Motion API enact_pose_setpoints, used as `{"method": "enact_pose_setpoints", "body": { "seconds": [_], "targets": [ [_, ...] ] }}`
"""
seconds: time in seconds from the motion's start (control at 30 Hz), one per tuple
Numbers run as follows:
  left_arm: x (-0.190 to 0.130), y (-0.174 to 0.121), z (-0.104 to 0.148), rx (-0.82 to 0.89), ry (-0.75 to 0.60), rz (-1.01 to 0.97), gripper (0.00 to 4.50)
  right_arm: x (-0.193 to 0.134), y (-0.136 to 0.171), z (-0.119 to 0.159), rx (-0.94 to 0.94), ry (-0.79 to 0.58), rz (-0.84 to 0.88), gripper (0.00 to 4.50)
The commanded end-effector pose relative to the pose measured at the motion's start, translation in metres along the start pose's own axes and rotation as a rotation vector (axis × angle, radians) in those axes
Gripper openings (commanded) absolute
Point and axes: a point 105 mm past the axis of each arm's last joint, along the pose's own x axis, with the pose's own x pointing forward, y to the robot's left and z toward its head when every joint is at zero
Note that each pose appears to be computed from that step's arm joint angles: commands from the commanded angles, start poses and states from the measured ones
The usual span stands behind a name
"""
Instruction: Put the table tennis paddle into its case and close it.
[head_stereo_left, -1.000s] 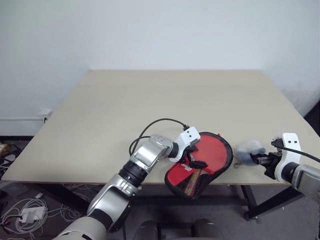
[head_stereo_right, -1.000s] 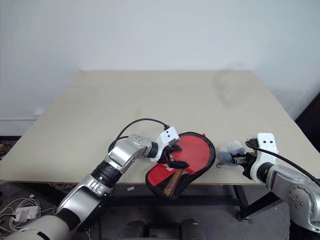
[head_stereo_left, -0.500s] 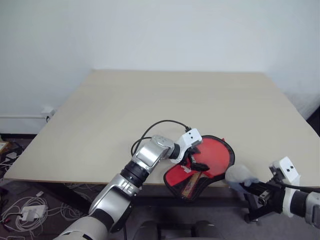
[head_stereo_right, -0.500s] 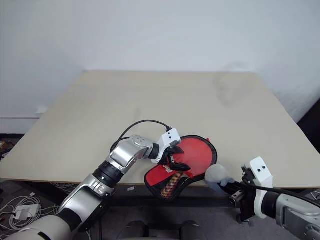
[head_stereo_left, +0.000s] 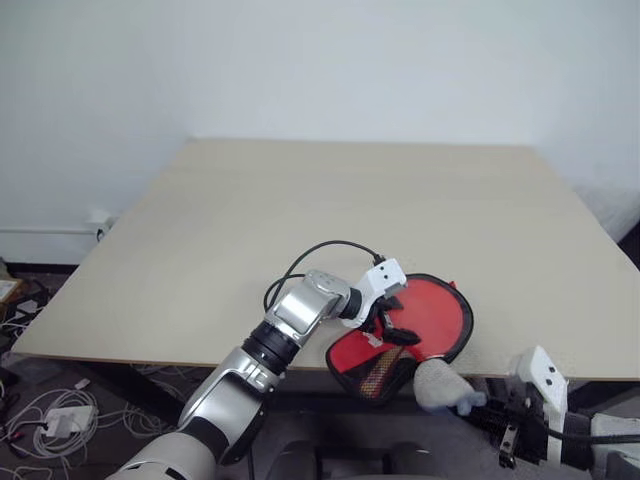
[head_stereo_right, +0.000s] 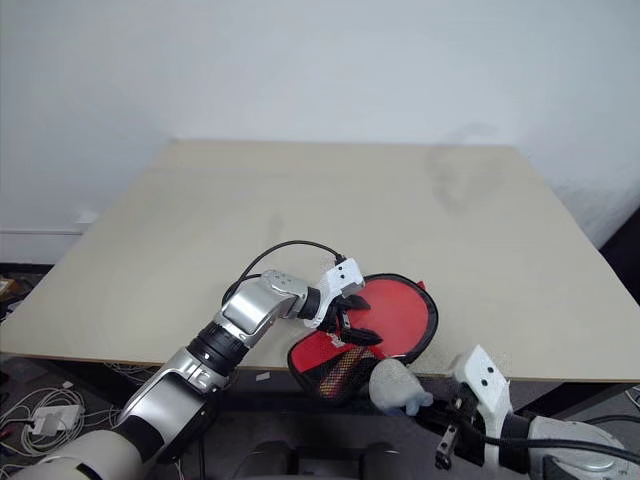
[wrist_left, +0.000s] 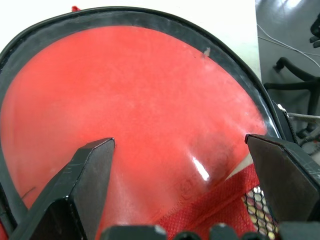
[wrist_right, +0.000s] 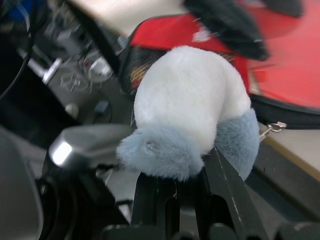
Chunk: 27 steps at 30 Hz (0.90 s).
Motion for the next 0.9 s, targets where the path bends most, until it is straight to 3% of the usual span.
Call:
{"method": "enact_pose_setpoints", "body": {
  "seconds": [0.03, 0.2, 0.33, 0.53, 0.7, 0.9],
  "targets": [
    [0.006, -0.002, -0.044, -0.112, 0.159, -0.008, 4.50, 0.008, 0.041, -0.003, -0.039, 0.022, 0.225, 0.00],
    [0.005, -0.003, -0.045, -0.100, 0.168, -0.015, 4.50, 0.016, 0.045, -0.010, -0.108, 0.064, 0.288, 0.00],
    [0.006, -0.003, -0.043, -0.089, 0.174, -0.022, 4.50, 0.030, 0.028, -0.019, -0.220, 0.135, 0.285, 0.00],
    [0.006, -0.005, -0.046, -0.082, 0.189, -0.033, 4.50, 0.057, 0.007, -0.004, -0.302, 0.091, 0.312, 0.00],
    [0.006, -0.008, -0.049, -0.078, 0.201, -0.047, 4.50, 0.068, 0.015, 0.017, -0.384, 0.024, 0.400, 0.00],
    [0.003, -0.012, -0.055, -0.090, 0.215, -0.063, 4.50, 0.055, 0.029, 0.005, -0.550, 0.082, 0.577, 0.00]
  ]
}}
